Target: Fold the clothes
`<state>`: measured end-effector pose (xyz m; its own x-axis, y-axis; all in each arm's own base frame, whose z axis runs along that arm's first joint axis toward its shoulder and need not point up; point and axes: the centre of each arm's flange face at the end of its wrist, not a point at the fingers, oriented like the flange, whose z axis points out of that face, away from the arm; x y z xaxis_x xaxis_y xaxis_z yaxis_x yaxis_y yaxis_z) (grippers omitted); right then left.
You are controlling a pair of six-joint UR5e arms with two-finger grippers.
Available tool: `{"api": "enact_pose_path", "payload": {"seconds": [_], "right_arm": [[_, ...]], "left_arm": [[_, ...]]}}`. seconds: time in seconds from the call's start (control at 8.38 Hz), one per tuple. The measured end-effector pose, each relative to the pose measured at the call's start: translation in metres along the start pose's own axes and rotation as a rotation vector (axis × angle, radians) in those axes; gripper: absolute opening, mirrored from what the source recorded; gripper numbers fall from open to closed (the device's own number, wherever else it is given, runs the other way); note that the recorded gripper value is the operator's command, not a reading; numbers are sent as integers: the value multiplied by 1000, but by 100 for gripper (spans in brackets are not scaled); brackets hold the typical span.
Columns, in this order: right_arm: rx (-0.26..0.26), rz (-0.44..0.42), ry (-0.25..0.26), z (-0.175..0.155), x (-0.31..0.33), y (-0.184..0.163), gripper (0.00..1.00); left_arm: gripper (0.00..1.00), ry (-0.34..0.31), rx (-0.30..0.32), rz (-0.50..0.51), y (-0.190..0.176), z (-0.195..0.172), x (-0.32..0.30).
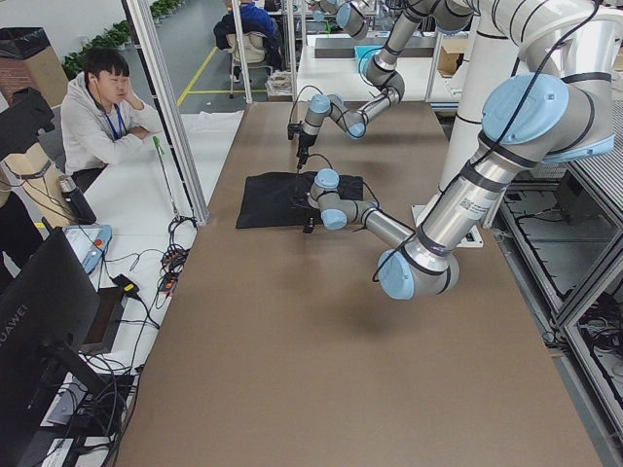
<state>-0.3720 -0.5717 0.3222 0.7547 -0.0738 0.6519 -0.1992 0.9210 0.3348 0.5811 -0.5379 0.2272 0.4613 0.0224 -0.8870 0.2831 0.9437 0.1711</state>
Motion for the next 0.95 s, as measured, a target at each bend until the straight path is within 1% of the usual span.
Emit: {"api": "enact_pose_path", "payload": {"seconds": [0.12, 0.24, 0.36, 0.6, 0.72, 0.84, 0.95], "right_arm": [[3, -3, -3, 4, 7, 4, 94], [4, -4, -4, 5, 11, 6, 94], [5, -3, -5, 7, 13, 8, 94], [1, 0, 0, 10, 19, 11, 94], [1, 2, 1, 10, 20, 12, 94], [0, 3, 2, 11, 21, 12, 94], [-1, 3, 2, 11, 21, 13, 94]], "left_arm": [[63, 8, -11, 8, 13, 4, 11], [52, 11, -21, 15, 24, 7, 18], [47, 9, -18, 21, 32, 11, 22], [22, 4, -16, 41, 41, 16, 25], [7, 4, -16, 45, 43, 16, 26], [0, 5, -17, 48, 44, 17, 26], [0, 6, -16, 49, 45, 16, 27]]}}
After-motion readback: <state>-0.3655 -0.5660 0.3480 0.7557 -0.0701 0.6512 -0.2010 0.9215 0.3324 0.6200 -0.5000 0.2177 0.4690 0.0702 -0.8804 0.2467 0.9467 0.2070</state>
